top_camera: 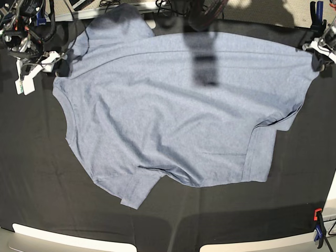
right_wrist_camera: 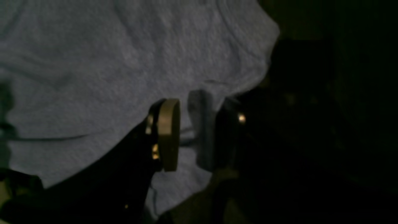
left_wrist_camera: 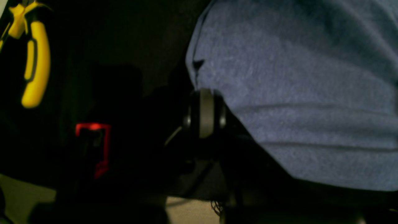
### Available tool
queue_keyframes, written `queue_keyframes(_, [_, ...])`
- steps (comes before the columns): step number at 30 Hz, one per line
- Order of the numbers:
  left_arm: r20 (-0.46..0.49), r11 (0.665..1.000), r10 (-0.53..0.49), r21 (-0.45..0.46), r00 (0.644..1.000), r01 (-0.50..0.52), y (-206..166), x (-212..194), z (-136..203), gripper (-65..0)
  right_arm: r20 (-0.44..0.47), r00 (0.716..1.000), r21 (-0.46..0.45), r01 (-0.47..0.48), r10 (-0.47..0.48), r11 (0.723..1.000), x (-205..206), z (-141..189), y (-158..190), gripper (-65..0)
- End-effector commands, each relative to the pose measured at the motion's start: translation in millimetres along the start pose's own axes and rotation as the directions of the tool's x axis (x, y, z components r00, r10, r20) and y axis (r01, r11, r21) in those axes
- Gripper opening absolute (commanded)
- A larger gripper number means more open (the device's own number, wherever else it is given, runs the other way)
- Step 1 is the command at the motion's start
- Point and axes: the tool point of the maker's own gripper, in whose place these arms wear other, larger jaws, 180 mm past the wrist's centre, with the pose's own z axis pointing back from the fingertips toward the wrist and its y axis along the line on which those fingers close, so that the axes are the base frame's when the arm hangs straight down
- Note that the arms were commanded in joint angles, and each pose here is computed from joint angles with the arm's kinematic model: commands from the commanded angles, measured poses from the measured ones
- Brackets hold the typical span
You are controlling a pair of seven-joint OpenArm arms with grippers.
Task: Layout the t-shirt on the table in an organized manner, then fold the t-shirt properly
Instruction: 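Grasp the shoulder with the right gripper and pull it outward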
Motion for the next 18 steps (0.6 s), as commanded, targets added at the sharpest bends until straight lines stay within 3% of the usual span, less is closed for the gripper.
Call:
queue_keyframes(1, [0.030,1.000,-0.022,0.021,0.999,0.022,6.1,11.2,4.9,-65.0,0.064,0.998,0.012,-0.029,0.028,1.000,20.2,5.2,1.4,-42.3])
queue_keyframes(12, [-0.071,0.979,-0.071,0.186,0.995,0.083,37.2,-6.0,9.5,-63.2,0.226,0.973,0.053,-0.065,0.051,0.997,85.2,0.9,14.5,-42.3])
queue_keyframes(16, [-0.090,0.978,-0.072,0.189,0.993,0.088,38.0,-9.1,9.9,-39.2,0.262,0.963,0.116,-0.087,0.054,0.989,99.0,-3.0,32.2,-42.3])
queue_keyframes(18, [-0.083,0.977,-0.084,0.189,0.993,0.099,37.0,-4.7,10.9,-31.4,0.259,0.963,0.135,-0.111,0.073,0.985,101.8,-7.9,40.9,-42.3])
